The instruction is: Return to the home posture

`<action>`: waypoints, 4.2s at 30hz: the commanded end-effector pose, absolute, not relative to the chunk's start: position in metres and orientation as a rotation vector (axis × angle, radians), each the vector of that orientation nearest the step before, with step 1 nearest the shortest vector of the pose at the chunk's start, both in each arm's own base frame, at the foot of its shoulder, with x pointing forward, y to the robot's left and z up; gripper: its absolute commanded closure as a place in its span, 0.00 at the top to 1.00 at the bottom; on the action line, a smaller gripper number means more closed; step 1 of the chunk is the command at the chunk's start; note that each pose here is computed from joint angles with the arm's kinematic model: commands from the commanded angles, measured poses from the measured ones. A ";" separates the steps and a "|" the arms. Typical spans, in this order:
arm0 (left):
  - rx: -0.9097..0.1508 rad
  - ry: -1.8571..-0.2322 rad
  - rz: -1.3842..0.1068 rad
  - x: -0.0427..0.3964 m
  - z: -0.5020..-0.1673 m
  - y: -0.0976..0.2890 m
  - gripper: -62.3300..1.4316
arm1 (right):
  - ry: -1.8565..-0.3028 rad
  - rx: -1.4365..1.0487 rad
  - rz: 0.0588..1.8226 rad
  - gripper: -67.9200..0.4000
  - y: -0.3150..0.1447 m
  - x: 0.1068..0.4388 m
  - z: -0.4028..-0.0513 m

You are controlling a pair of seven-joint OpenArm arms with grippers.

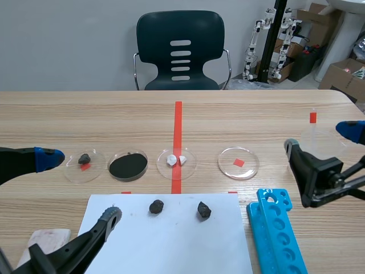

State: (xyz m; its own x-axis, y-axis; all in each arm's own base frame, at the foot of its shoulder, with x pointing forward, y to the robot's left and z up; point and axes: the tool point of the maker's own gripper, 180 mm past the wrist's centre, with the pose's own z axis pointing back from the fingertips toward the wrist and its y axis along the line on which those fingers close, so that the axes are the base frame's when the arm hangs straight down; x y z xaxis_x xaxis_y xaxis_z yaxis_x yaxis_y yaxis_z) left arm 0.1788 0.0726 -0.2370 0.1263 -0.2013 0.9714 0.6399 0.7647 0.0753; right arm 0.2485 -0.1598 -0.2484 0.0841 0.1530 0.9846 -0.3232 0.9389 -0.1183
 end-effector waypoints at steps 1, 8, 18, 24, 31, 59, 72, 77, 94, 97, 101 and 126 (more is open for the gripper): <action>-0.409 -1.341 -0.628 0.181 -0.230 0.072 1.00 | -1.483 0.149 0.359 0.78 -0.159 0.245 -0.237; -0.409 -1.340 -0.629 0.181 -0.230 0.072 1.00 | -1.440 0.178 0.416 0.78 -0.140 0.218 -0.233; -0.406 -1.353 -0.666 0.184 -0.222 0.085 1.00 | -1.390 0.240 0.430 0.78 -0.119 0.195 -0.233; -0.443 -1.402 -0.664 0.189 -0.209 0.085 1.00 | -1.351 0.213 0.415 0.78 -0.116 0.184 -0.245; -0.437 -1.450 -0.696 0.200 -0.198 0.083 1.00 | -1.316 0.259 0.401 0.78 -0.101 0.175 -0.253; -0.464 -1.362 -0.798 0.185 -0.223 0.073 1.00 | -1.437 0.311 0.438 0.78 -0.090 0.169 -0.219; -0.432 -1.299 -0.807 0.185 -0.234 0.076 1.00 | -1.420 0.314 0.435 0.78 -0.090 0.165 -0.222; -0.433 -1.299 -0.807 0.185 -0.234 0.076 1.00 | -1.421 0.314 0.435 0.78 -0.090 0.165 -0.222; -0.431 -1.302 -0.807 0.185 -0.234 0.076 1.00 | -1.427 0.314 0.435 0.78 -0.090 0.166 -0.220; -0.431 -1.302 -0.807 0.185 -0.234 0.076 1.00 | -1.427 0.314 0.435 0.78 -0.090 0.166 -0.221; -0.431 -1.302 -0.807 0.185 -0.234 0.076 1.00 | -1.427 0.314 0.435 0.78 -0.090 0.166 -0.221; -0.431 -1.302 -0.807 0.185 -0.234 0.076 1.00 | -1.427 0.314 0.435 0.78 -0.090 0.166 -0.220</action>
